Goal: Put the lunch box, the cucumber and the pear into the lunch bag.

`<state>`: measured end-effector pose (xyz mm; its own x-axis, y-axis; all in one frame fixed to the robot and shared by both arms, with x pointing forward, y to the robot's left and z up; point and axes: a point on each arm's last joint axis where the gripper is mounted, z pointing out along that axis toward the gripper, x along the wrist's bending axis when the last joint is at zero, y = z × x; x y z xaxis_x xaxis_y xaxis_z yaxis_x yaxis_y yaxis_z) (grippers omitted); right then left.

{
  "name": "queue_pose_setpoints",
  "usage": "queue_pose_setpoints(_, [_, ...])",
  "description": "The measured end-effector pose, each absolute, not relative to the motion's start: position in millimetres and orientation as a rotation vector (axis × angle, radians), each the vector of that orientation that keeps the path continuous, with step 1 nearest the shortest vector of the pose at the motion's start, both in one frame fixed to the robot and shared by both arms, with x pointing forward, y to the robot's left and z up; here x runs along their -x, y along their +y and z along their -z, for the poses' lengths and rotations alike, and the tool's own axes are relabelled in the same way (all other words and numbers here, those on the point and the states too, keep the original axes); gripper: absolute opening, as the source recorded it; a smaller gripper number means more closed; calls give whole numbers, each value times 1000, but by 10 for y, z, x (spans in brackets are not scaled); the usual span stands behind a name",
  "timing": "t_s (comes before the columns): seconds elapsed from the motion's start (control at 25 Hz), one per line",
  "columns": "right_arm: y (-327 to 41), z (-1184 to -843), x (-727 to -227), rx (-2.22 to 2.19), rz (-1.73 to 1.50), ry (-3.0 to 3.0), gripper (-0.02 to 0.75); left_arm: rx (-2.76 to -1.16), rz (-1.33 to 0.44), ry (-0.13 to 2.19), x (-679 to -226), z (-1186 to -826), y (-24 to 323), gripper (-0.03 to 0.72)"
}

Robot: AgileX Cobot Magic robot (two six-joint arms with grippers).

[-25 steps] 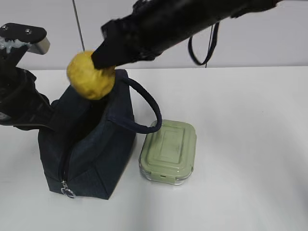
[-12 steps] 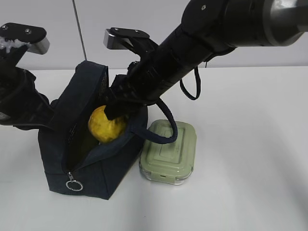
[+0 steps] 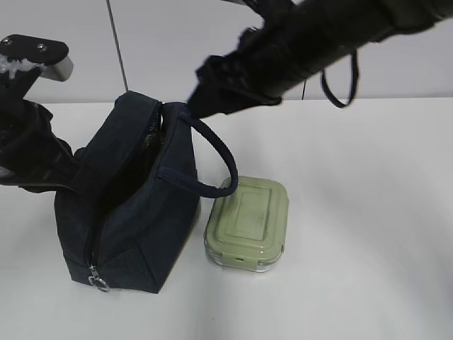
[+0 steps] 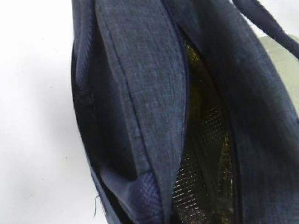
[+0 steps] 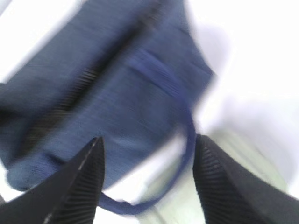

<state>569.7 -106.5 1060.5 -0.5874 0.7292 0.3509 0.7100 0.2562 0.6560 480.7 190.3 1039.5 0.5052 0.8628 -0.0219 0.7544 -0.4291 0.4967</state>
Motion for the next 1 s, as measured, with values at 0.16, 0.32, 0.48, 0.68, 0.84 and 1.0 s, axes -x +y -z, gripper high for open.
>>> queue_pose_setpoints(0.16, [-1592,-10040,-5623,-1890,-1242,2304,470,-2305,-326,1331,-4807,-10395,1903,-15])
queue_pose_setpoints(0.32, [-1851,-9748,-5559,-2121,-1372,2184,477,-2305,-326,1331,-4807,-10395,1903,-15])
queue_pose_setpoints(0.48, [-1909,-9502,-5592,-2240,-1417,2168,509,-2305,-326,1331,-4807,-10395,1903,-15])
queue_pose_setpoints(0.68, [-1864,-9173,-5624,-2365,-1416,2208,582,-2305,-326,1331,-4807,-10395,1903,-15])
queue_pose_setpoints(0.84, [-1847,-8991,-5656,-2431,-1426,2186,587,-2305,-326,1331,-4807,-10395,1903,-15])
queue_pose_setpoints(1.0, [-1835,-8885,-5670,-2432,-1448,2193,587,-2306,-326,1331,-4806,-10395,1903,-15])
